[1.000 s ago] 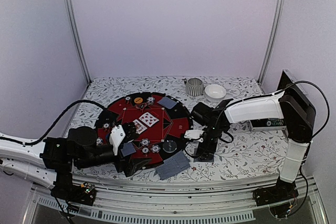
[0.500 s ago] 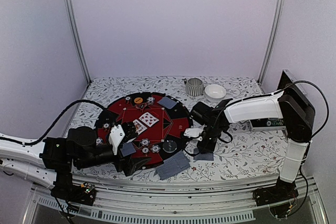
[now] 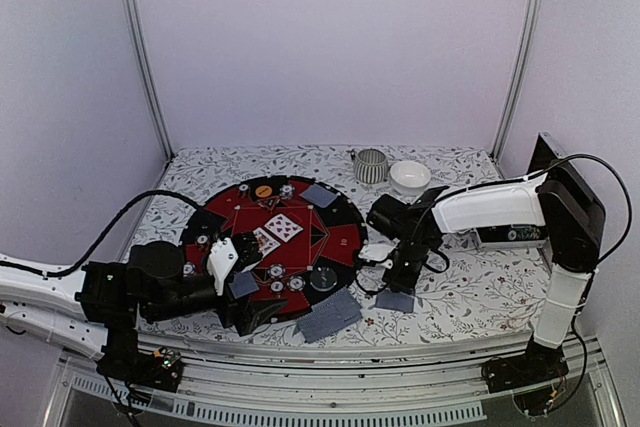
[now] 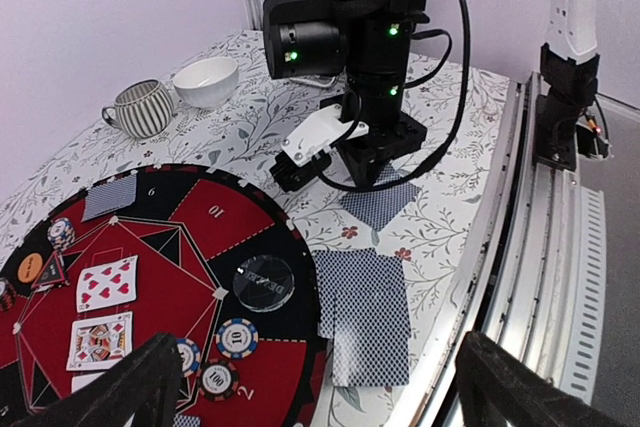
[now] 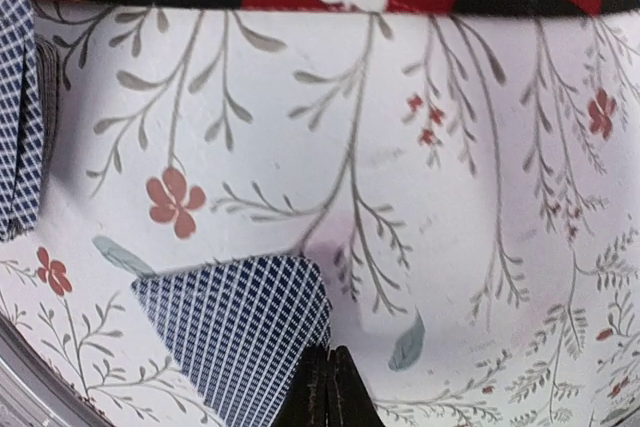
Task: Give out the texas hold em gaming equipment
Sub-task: Pick up the poker card from the center of the board, then place the poker card in the community card area.
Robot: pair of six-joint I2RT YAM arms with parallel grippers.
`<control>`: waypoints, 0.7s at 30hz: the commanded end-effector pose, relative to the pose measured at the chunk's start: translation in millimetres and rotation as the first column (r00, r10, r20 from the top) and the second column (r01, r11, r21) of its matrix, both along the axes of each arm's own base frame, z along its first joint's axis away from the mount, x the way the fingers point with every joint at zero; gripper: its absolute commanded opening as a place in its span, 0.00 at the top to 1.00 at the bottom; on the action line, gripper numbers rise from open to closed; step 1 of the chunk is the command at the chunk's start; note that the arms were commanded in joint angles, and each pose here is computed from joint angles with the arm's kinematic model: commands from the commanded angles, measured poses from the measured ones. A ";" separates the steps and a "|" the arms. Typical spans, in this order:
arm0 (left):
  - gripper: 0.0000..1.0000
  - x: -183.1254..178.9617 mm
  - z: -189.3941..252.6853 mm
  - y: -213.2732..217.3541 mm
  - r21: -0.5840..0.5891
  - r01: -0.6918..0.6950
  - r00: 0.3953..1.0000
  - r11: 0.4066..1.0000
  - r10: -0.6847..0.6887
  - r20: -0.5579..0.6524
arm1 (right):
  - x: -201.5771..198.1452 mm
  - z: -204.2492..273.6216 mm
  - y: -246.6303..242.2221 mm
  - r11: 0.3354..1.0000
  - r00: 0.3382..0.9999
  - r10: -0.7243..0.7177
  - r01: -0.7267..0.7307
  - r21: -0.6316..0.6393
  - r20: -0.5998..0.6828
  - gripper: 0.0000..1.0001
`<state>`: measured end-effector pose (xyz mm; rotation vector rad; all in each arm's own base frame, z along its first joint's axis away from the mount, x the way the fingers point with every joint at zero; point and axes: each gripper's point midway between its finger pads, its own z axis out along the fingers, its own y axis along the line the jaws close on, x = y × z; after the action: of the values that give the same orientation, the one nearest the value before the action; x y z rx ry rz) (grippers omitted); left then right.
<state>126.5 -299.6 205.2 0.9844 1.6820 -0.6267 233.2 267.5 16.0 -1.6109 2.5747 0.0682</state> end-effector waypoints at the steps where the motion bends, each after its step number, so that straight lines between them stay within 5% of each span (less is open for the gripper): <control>1: 0.02 -1.4 6.6 2.7 -0.010 -0.001 1.000 1.000 0.001 0.025 | 14.7 33.9 -12.7 0.996 0.994 -0.083 0.080 0.043 0.069 0.98; 8: 0.02 9.1 15.8 18.8 -0.055 -0.091 0.995 0.994 0.093 0.030 | 52.5 84.4 4.4 0.960 0.968 -0.196 0.157 0.232 0.154 0.98; 14: 0.02 16.8 19.3 34.5 -0.089 -0.164 0.986 0.982 0.165 0.006 | 87.2 163.2 59.6 0.839 0.948 -0.261 0.129 0.528 0.182 0.98; 21: 0.02 27.9 16.3 44.6 -0.077 -0.235 0.972 0.969 0.232 -0.044 | 121.5 188.3 123.9 0.734 0.966 -0.247 0.134 0.665 0.078 0.98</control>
<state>145.2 -265.2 229.5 0.7599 1.6942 -0.5956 334.1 350.0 199.5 -1.0676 2.2197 0.5348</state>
